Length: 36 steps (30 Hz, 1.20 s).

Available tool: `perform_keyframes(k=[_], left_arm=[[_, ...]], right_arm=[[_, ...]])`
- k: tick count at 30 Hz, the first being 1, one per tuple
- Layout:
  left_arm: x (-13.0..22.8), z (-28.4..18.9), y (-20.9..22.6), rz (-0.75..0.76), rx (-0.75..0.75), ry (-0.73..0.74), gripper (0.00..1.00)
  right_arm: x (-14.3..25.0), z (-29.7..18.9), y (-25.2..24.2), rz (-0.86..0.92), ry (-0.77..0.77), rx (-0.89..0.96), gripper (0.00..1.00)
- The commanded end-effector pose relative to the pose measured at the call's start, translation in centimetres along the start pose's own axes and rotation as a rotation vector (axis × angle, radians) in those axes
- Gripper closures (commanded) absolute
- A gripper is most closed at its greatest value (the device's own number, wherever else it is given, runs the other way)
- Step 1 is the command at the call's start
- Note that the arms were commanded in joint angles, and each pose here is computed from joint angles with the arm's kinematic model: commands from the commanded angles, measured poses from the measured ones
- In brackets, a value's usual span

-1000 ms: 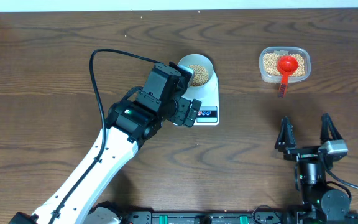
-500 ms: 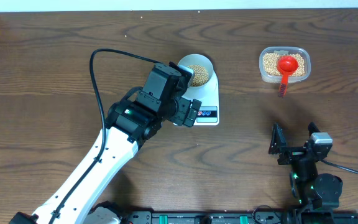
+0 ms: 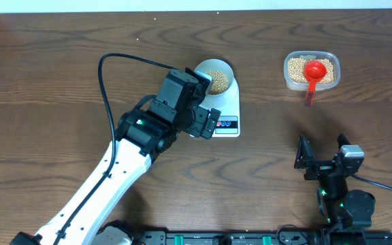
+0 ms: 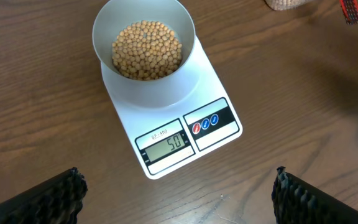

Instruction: Scoop item into bowl and weigh 50g on scale

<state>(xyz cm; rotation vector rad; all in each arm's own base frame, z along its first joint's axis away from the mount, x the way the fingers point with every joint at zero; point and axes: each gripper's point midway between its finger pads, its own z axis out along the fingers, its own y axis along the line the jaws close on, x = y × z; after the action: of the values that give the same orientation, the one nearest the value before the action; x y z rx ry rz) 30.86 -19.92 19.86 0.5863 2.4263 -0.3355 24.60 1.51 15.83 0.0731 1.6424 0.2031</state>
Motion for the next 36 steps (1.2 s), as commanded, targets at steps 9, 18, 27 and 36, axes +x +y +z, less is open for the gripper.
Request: perform_keyframes(k=[9,18,27,36], left_arm=[[-0.1,0.0,0.3,-0.008,-0.012,0.000,0.02],[-0.1,0.0,0.3,-0.009,-0.012,0.001,0.02],[-0.1,0.0,0.3,-0.008,-0.012,0.001,0.02],[-0.1,0.0,0.3,-0.008,-0.012,0.001,0.02]], right_arm=[[0.4,0.0,-0.3,-0.007,0.014,0.016,0.01],[2.9,0.5,-1.1,-0.006,0.127,0.052,0.01],[3.7,0.6,-1.2,-0.004,0.161,0.058,0.01],[3.7,0.6,-1.2,-0.004,0.161,0.058,0.01]])
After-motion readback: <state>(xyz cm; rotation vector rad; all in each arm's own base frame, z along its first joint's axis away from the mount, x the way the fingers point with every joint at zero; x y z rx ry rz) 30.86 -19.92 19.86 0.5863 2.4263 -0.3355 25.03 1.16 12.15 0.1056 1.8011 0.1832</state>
